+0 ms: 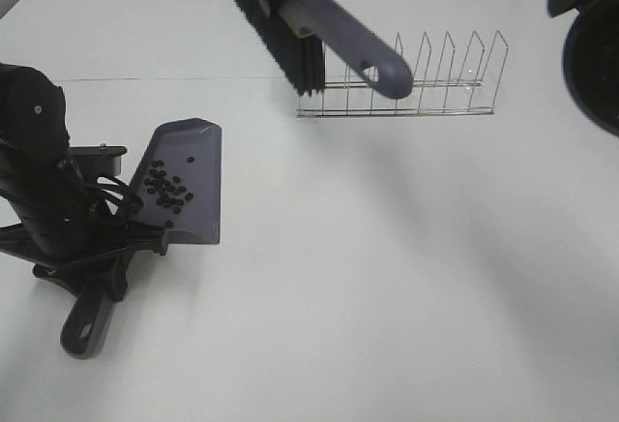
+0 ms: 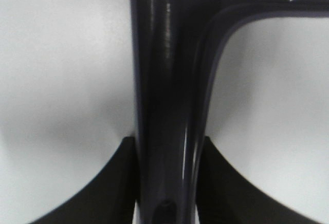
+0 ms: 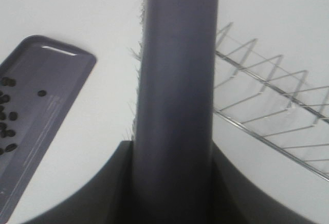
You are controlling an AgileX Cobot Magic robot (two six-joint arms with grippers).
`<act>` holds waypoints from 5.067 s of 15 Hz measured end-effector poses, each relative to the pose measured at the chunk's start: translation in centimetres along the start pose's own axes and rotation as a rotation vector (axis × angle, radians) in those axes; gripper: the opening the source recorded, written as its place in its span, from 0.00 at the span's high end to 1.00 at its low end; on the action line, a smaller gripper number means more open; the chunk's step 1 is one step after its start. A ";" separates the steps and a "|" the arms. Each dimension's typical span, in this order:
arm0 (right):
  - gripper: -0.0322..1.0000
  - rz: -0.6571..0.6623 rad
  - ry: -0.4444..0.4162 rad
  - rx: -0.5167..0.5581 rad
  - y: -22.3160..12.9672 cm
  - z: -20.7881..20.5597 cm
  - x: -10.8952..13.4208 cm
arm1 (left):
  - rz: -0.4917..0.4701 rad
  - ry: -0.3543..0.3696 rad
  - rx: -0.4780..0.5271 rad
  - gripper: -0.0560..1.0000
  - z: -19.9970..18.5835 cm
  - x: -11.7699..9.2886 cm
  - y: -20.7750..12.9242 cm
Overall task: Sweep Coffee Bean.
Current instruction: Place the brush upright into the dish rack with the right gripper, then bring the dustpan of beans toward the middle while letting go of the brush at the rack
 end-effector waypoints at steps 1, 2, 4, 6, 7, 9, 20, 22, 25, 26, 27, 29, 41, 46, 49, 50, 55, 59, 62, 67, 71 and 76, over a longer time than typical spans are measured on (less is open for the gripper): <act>0.69 0.023 -0.022 -0.006 -0.1 -0.9 -2.2 | 0.000 0.000 0.000 0.70 0.0 0.0 0.0; 0.69 0.055 -0.042 -0.005 -0.4 -1.9 -4.4 | 0.000 0.000 0.000 0.70 0.0 0.0 0.0; 0.69 0.100 -0.069 0.020 -1.9 -3.3 -7.6 | 0.000 0.000 0.000 0.70 0.0 0.0 0.0; 0.69 0.161 -0.106 0.082 -5.0 -4.5 -11.6 | 0.000 0.000 0.000 0.70 0.0 0.0 0.0; 0.69 0.195 -0.120 0.117 -6.8 -4.8 -13.1 | 0.000 0.000 0.000 0.70 0.0 0.0 0.0; 0.69 0.245 -0.138 0.196 -10.4 -5.2 -15.2 | 0.000 0.000 0.000 0.70 0.0 0.0 0.0; 0.69 0.319 -0.109 0.374 -18.9 1.7 -15.9 | 0.006 -0.001 -0.002 0.70 0.0 0.0 0.0; 0.69 0.331 -0.130 0.394 -19.6 3.7 -16.0 | 0.007 -0.001 -0.002 0.70 0.0 0.0 0.0; 0.69 0.331 -0.151 0.384 -19.8 5.7 -16.3 | 0.009 -0.001 -0.002 0.70 0.0 0.0 0.0; 0.69 0.325 -0.157 0.372 -19.4 6.5 -16.5 | 0.009 -0.001 -0.002 0.70 0.0 0.0 0.0; 0.69 0.325 -0.160 0.365 -19.0 6.9 -16.7 | 0.011 -0.001 -0.002 0.70 0.0 0.0 0.0; 0.69 0.323 -0.167 0.359 -18.5 7.6 -17.0 | 0.012 -0.001 -0.002 0.70 0.0 0.0 0.0; 0.69 0.397 -0.188 0.295 -16.4 11.3 -21.1 | 0.014 -0.001 -0.002 0.70 0.0 0.0 0.0; 0.66 0.397 -0.179 0.252 -15.7 11.6 -21.3 | 0.006 -0.008 0.001 0.70 0.0 -0.2 0.0; 0.45 0.395 -0.182 0.235 -15.4 11.7 -21.4 | 0.004 -0.009 0.001 0.70 0.0 -0.2 0.0; 0.39 0.395 -0.183 0.234 -15.4 11.7 -21.4 | 0.004 -0.009 0.001 0.70 0.0 -0.2 0.0; 0.33 0.407 -0.175 0.241 -15.3 11.1 -21.3 | -0.002 -0.030 -0.026 0.70 -1.0 -0.6 0.3; 0.33 0.452 -0.136 0.220 -14.3 9.4 -20.8 | 0.018 -0.068 -0.047 0.70 -1.9 -2.7 0.3; 0.33 0.458 -0.128 0.246 -14.7 9.3 -20.5 | 0.056 -0.086 -0.062 0.70 -1.8 -4.6 -0.3; 0.33 0.462 -0.120 0.305 -15.7 9.1 -20.1 | 0.035 -0.106 -0.010 0.70 -0.2 -5.4 -0.9; 0.33 0.461 -0.113 0.355 -16.6 8.8 -19.8 | 0.032 -0.121 0.000 0.47 -0.3 -5.8 -0.9; 0.33 0.450 -0.111 0.366 -16.1 5.8 -20.0 | 0.079 -0.127 0.037 0.38 -2.9 -7.2 0.1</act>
Point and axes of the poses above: a point on each arm's last joint axis where the gripper is mounted, z pointing out along that axis toward the gripper, x along the wrist's bending axis when the last joint is at zero, y = z × x, the point moved 10 cm from there along z, pointing out along that axis toward the gripper, and after that the axes turned 5 degrees about -z, right-handed, at the moved point
